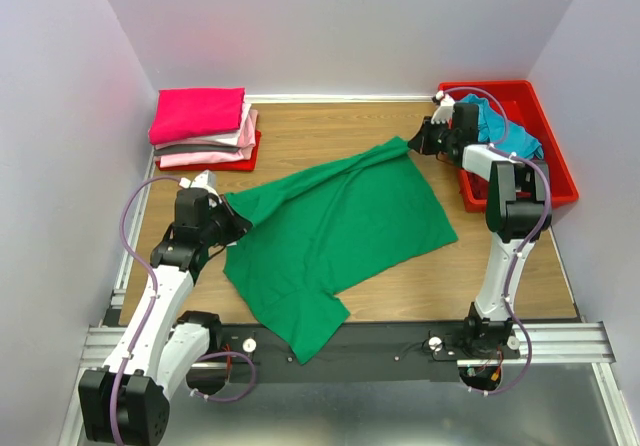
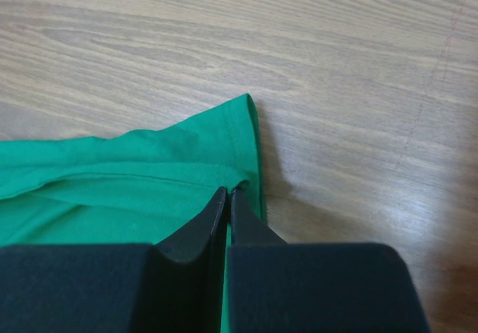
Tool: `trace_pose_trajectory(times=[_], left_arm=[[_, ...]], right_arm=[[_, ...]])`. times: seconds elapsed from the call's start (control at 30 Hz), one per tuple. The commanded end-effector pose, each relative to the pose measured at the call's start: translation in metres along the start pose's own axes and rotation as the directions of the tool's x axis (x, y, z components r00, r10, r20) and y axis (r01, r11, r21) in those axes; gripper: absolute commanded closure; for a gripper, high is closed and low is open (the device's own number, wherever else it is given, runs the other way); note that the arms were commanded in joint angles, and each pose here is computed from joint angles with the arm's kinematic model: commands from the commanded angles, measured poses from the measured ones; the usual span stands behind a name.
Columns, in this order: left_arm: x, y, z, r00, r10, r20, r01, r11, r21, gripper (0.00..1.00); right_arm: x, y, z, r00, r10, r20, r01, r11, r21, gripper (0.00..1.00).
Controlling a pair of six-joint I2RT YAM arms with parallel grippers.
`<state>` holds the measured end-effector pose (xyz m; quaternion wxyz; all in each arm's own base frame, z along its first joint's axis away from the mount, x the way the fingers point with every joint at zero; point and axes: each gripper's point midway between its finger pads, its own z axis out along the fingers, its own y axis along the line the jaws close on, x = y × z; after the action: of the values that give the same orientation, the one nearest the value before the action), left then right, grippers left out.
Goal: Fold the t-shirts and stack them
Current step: Fold the tshirt
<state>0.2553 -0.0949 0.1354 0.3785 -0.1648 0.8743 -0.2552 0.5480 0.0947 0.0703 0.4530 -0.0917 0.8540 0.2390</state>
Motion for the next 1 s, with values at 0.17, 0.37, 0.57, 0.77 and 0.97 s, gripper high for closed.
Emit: trace_pose_trajectory(times=[0.17, 0.37, 0.57, 0.77, 0.97], left_arm=[[0.007, 0.001, -0.006, 1.000, -0.009, -0.012, 0.009, 1.000, -0.004, 1.00], [0.002, 0.000, -0.015, 1.000, -0.016, 0.025, 0.016, 1.000, -0.011, 1.00], [0.003, 0.000, -0.019, 0.999, -0.021, 0.031, 0.021, 1.000, -0.011, 1.00], [0.013, 0.003, -0.016, 1.000, -0.019, -0.006, 0.019, 1.000, -0.007, 1.00], [0.016, 0.003, -0.015, 1.000, -0.009, -0.022, 0.009, 1.000, 0.000, 1.00]], right_arm=[[-0.011, -0.004, -0.009, 0.999, -0.032, 0.033, 0.032, 0.999, 0.025, 0.89], [-0.010, -0.004, -0.009, 0.999, -0.031, 0.030, 0.030, 0.999, 0.025, 0.87], [-0.010, -0.017, -0.013, 0.999, -0.021, 0.035, 0.020, 0.999, 0.044, 0.86], [-0.007, -0.020, -0.015, 0.999, -0.020, 0.030, 0.019, 0.999, 0.042, 0.80], [-0.013, -0.018, -0.020, 0.999, -0.030, 0.041, 0.029, 0.999, 0.030, 0.64]])
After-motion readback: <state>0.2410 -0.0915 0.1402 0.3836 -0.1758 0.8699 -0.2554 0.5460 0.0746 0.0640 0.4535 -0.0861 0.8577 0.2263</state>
